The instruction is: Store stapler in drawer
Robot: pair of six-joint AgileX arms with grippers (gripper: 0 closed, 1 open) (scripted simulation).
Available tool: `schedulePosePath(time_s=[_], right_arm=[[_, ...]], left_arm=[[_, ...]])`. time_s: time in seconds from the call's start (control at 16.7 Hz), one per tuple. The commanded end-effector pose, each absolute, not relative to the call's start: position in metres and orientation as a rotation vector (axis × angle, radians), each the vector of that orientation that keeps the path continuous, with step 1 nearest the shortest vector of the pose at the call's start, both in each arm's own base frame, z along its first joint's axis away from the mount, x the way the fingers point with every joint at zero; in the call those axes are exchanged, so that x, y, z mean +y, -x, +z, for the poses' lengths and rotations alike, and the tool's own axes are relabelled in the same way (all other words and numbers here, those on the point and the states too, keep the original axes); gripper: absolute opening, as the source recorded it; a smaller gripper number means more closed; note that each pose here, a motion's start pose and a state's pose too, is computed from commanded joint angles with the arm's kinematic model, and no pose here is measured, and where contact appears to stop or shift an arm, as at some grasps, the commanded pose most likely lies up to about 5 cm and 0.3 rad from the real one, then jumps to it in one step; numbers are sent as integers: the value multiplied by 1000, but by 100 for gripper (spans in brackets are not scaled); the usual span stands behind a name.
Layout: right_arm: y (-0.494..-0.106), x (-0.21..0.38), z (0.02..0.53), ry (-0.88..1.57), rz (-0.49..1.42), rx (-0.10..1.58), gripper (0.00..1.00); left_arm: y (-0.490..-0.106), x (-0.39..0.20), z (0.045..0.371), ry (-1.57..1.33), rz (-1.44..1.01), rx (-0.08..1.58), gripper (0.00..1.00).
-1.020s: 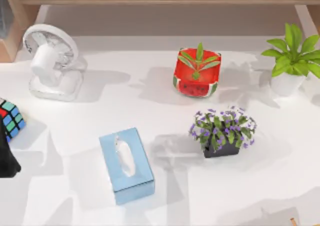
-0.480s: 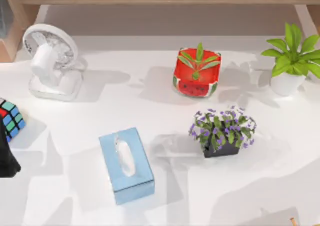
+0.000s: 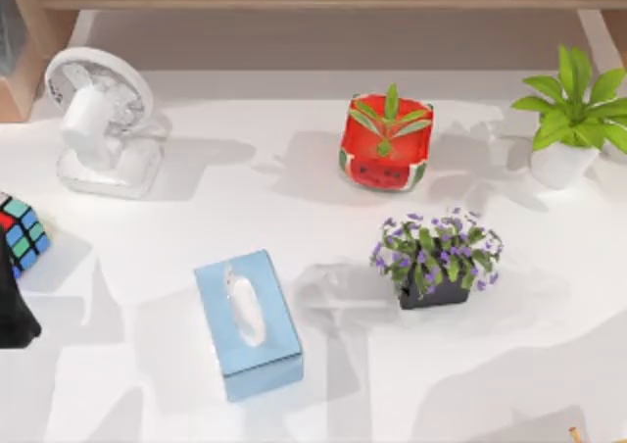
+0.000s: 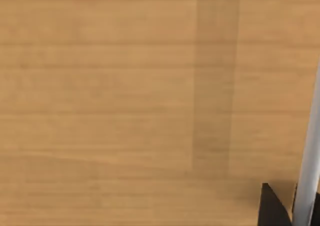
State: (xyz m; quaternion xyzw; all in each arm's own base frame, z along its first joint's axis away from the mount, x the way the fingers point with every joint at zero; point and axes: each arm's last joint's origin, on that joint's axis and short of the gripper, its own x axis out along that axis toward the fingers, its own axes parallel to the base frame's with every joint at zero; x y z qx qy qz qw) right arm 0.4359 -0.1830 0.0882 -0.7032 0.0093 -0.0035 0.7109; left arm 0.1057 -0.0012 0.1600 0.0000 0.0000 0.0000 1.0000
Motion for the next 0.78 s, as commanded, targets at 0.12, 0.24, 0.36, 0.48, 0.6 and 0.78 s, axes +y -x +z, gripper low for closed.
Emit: schedulePosePath(time_s=[0.12,0.24,0.36,0.48,0.6,0.78], right_arm=[[-436,-183,88,1560,-8,21,45],[-436,-183,88,1560,-8,21,60],[-436,-183,88,1560,-8,21,75],[-436,-183,88,1560,-8,21,90],[-436,-183,88,1560,-8,21,100],[-436,-183,88,1560,-8,21,100]], left_arm=[[-106,-1,160,0,0,0,100],[-106,-1,160,0,0,0,100],[-106,-1,160,0,0,0,100],[-106,-1,160,0,0,0,100],[-106,-1,160,0,0,0,100],[-106,-1,160,0,0,0,100]])
